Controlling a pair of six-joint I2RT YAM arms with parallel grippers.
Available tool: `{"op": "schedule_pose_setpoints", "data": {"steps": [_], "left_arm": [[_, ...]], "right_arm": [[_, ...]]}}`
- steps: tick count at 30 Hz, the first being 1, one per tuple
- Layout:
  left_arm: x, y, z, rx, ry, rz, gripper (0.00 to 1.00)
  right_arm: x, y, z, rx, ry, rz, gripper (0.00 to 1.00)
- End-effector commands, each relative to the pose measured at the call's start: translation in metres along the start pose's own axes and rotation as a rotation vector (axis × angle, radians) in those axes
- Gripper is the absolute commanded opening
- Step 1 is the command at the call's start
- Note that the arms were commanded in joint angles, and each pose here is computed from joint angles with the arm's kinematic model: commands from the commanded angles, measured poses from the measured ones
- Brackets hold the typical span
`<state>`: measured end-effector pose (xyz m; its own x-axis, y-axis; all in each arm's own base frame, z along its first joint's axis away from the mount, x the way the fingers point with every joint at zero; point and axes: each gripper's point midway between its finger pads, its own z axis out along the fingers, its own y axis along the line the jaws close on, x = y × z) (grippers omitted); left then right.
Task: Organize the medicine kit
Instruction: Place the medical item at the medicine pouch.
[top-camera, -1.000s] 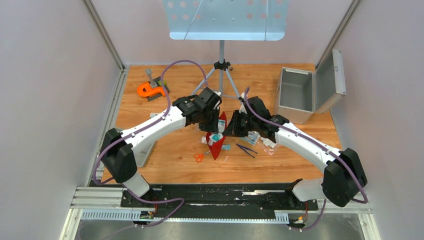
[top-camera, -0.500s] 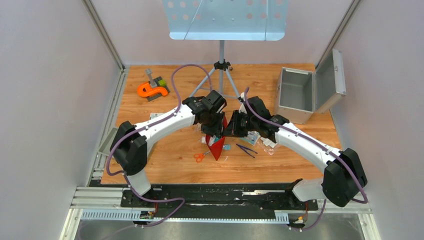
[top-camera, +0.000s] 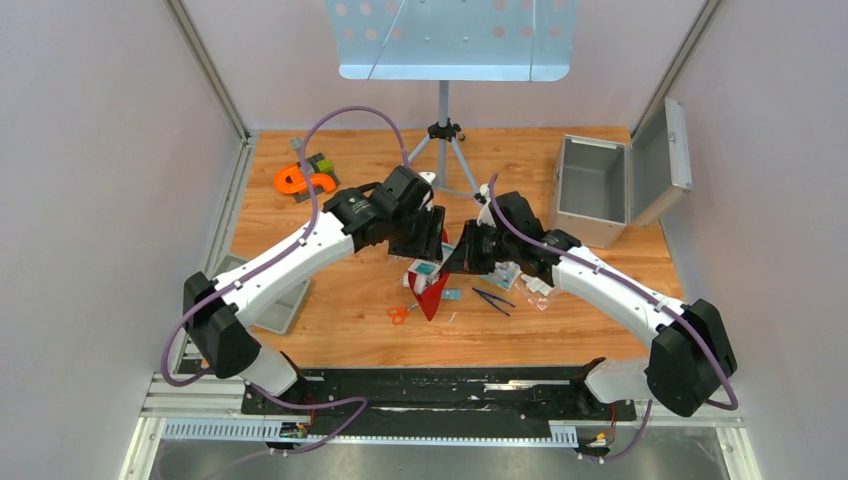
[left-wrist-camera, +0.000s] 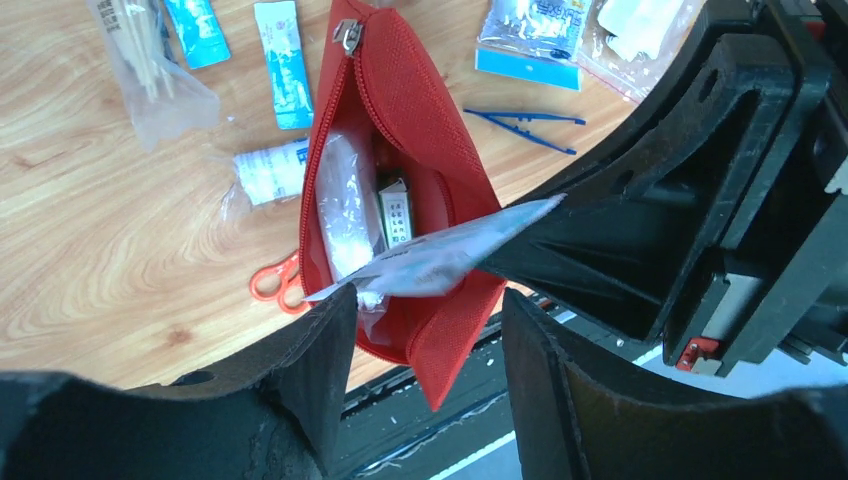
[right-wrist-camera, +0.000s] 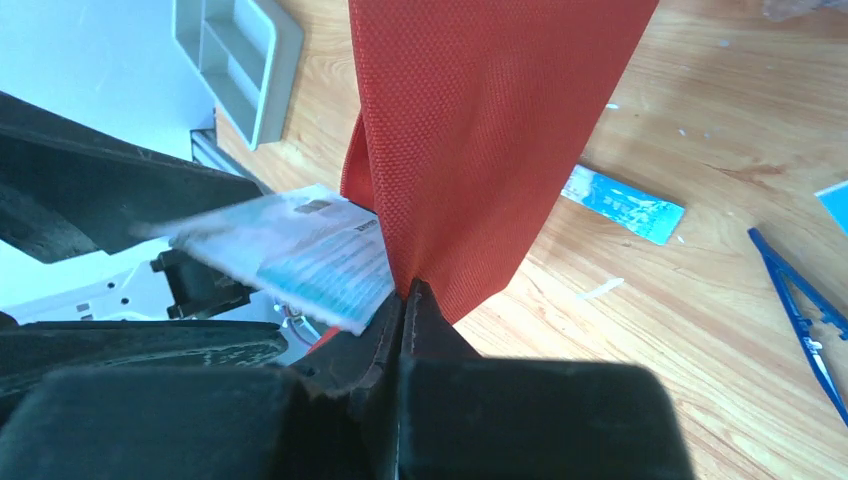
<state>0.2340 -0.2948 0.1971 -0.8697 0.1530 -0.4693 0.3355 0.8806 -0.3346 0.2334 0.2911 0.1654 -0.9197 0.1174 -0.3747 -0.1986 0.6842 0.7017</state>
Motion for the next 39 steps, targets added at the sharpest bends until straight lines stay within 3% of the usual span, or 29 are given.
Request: {"op": "schedule_pose_setpoints", "data": {"steps": [1, 7, 12, 26, 28, 33, 39], "left_arm": [[-0.009, 0.002, -0.017, -0.018, -0.062, 0.011, 0.64], [-0.005, 0.013, -0.009, -0.077, -0.041, 0.009, 0.66], [-0.014, 0.031, -0.018, -0.159, -0.115, 0.032, 0.68], [-0.021, 0.004, -0.006, 0.056, -0.188, 0.286, 0.67], [-0.017, 0.000, -0.009, 0.101, -0.179, 0.315, 0.66], [-0.016, -0.002, -0.016, 0.175, -0.182, 0.293, 0.51], [-0.019, -0.001, -0.025, 0.174, -0.202, 0.265, 0.38]], "right_arm": [[-0.012, 0.031, -0.015, -0.148, -0.038, -0.096, 0.00], [-0.011, 0.036, -0.017, -0.185, -0.025, -0.103, 0.00], [-0.009, 0.037, -0.017, -0.198, -0.018, -0.094, 0.00], [-0.008, 0.040, -0.018, -0.212, -0.013, -0.090, 0.00], [-0.008, 0.040, -0.018, -0.212, -0.013, -0.088, 0.00], [-0.009, 0.039, -0.017, -0.209, -0.014, -0.086, 0.00], [-0.007, 0.037, -0.015, -0.202, -0.008, -0.077, 0.00]]}}
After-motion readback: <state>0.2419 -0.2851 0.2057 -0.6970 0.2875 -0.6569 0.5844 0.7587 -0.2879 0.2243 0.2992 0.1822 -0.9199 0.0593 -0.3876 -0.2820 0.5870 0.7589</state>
